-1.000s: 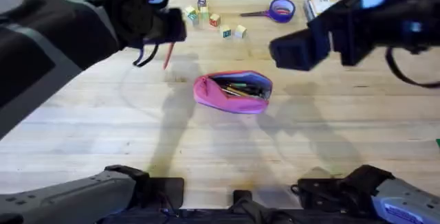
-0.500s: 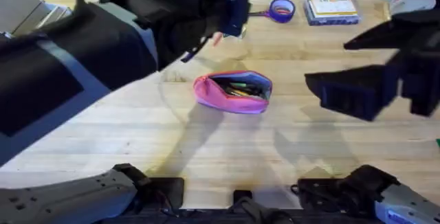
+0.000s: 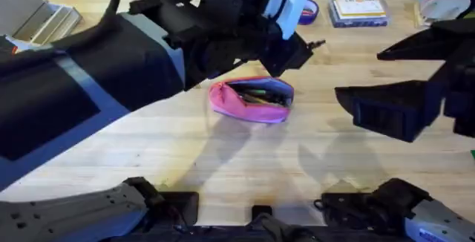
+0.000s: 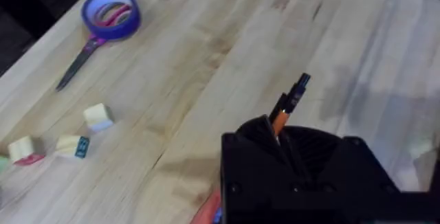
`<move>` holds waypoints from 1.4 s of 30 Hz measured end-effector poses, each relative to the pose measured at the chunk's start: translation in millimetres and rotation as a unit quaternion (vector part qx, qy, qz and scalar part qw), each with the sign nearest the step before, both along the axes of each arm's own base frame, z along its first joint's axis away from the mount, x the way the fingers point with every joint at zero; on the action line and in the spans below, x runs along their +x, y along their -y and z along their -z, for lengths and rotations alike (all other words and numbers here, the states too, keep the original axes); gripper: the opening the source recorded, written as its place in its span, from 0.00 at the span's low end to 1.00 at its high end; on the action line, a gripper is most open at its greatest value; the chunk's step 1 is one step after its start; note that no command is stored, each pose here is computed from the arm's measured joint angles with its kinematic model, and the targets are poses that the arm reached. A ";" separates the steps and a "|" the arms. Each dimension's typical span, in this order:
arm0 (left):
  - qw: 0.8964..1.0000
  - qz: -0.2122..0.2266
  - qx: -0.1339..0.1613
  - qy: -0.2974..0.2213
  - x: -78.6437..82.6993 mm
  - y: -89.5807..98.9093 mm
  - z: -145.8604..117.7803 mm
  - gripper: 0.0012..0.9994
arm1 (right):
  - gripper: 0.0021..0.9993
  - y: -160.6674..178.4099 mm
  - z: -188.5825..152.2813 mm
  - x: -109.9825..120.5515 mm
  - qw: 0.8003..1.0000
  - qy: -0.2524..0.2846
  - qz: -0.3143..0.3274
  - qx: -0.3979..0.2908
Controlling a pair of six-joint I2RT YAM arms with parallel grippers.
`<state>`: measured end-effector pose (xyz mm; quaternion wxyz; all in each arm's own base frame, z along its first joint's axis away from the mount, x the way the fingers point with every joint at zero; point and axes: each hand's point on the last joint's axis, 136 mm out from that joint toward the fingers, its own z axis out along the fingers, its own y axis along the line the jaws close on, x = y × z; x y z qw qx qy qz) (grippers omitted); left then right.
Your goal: Unzip the bag, pick up the pens from the table one at a time and place them inside, then zip the bag closed.
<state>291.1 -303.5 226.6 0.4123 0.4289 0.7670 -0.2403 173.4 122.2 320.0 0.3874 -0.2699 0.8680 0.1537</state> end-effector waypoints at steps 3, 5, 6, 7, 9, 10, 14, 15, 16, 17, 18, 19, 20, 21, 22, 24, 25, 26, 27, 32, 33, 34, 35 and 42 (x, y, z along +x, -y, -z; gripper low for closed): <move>1.000 0.023 -0.001 -0.007 -6.8 3.6 2.0 0.04 | 1.00 0.0 0.0 0.0 1.000 0.000 0.000 0.000; 0.999 0.039 0.004 -0.027 -11.9 6.9 13.4 0.04 | 1.00 -0.1 0.1 0.0 1.000 0.000 0.000 0.000; 0.999 0.041 0.007 -0.033 -12.6 7.3 17.2 0.04 | 1.00 0.0 0.1 0.0 1.000 0.000 0.000 0.000; 0.998 0.042 0.012 -0.040 -13.2 7.3 22.0 0.04 | 1.00 0.0 0.2 0.0 1.000 -0.001 0.000 0.000; 0.997 0.043 0.022 -0.055 -15.1 6.6 31.5 0.04 | 1.00 0.0 0.2 -0.1 1.000 -0.001 0.000 0.000; 0.997 0.043 0.026 -0.060 -15.4 6.5 35.5 0.04 | 1.00 0.0 0.2 -0.1 1.000 -0.001 0.000 0.000; 0.995 0.039 0.047 -0.079 -13.5 5.5 55.0 0.04 | 1.00 0.0 0.3 -0.1 1.000 -0.001 0.000 0.000; 0.994 0.038 0.054 -0.082 -12.1 5.1 60.5 0.04 | 1.00 0.0 0.2 -0.2 1.000 -0.001 0.000 0.000; 0.994 0.036 0.064 -0.085 -10.4 4.1 68.1 0.04 | 1.00 0.1 0.2 -0.1 1.000 -0.001 0.000 0.000; 0.993 0.035 0.075 -0.087 -8.9 3.0 75.4 0.04 | 1.00 0.0 0.3 -0.1 1.000 -0.001 0.000 0.000; 0.992 0.033 0.087 -0.089 -7.4 1.1 83.5 0.04 | 1.00 0.0 0.2 -0.2 1.000 -0.001 0.000 0.000; 0.990 0.031 0.101 -0.092 -6.3 -1.4 91.6 0.04 | 1.00 0.0 0.2 -0.2 1.000 -0.001 0.000 0.000; 0.988 0.028 0.116 -0.094 -5.5 -4.6 99.6 0.04 | 1.00 0.0 0.3 -0.1 1.000 -0.001 0.000 0.000; 0.986 0.025 0.132 -0.096 -4.5 -8.4 107.6 0.04 | 1.00 0.0 0.3 -0.1 1.000 -0.001 0.000 0.000; 0.984 0.022 0.149 -0.095 -3.6 -12.3 114.2 0.04 | 1.00 0.1 0.3 -0.2 1.000 -0.001 0.000 0.000; 0.981 0.015 0.173 -0.090 -1.6 -18.0 121.9 0.04 | 1.00 0.4 1.2 -0.8 1.000 -0.003 0.000 -0.001; 0.979 0.011 0.183 -0.085 -0.1 -20.5 123.5 0.04 | 1.00 0.6 1.7 -1.3 1.000 -0.004 0.000 -0.002; 0.978 0.005 0.193 -0.079 1.9 -23.9 124.4 0.04 | 1.00 0.9 2.4 -1.7 1.000 -0.006 0.000 -0.003; 0.976 -0.002 0.203 -0.074 4.1 -27.8 125.1 0.04 | 1.00 1.2 3.0 -2.3 1.000 -0.007 0.000 -0.004; 0.955 -0.033 0.286 -0.076 3.2 -61.6 137.7 0.04 | 1.00 2.7 6.0 -4.5 1.000 -0.014 0.000 -0.008; 0.953 -0.027 0.291 -0.079 0.1 -62.7 138.8 0.04 | 1.00 3.3 6.5 -4.6 1.000 -0.015 0.001 -0.010; 0.951 -0.019 0.297 -0.082 -3.5 -63.3 139.8 0.04 | 1.00 4.0 7.1 -4.7 1.000 -0.016 0.003 -0.011; 0.949 -0.010 0.302 -0.084 -6.6 -64.1 140.8 0.04 | 1.00 5.1 7.7 -4.8 1.000 -0.016 0.005 -0.014; 0.948 0.005 0.310 -0.074 -8.0 -65.7 137.3 0.04 | 1.00 8.0 8.4 -3.4 1.000 -0.015 0.011 -0.020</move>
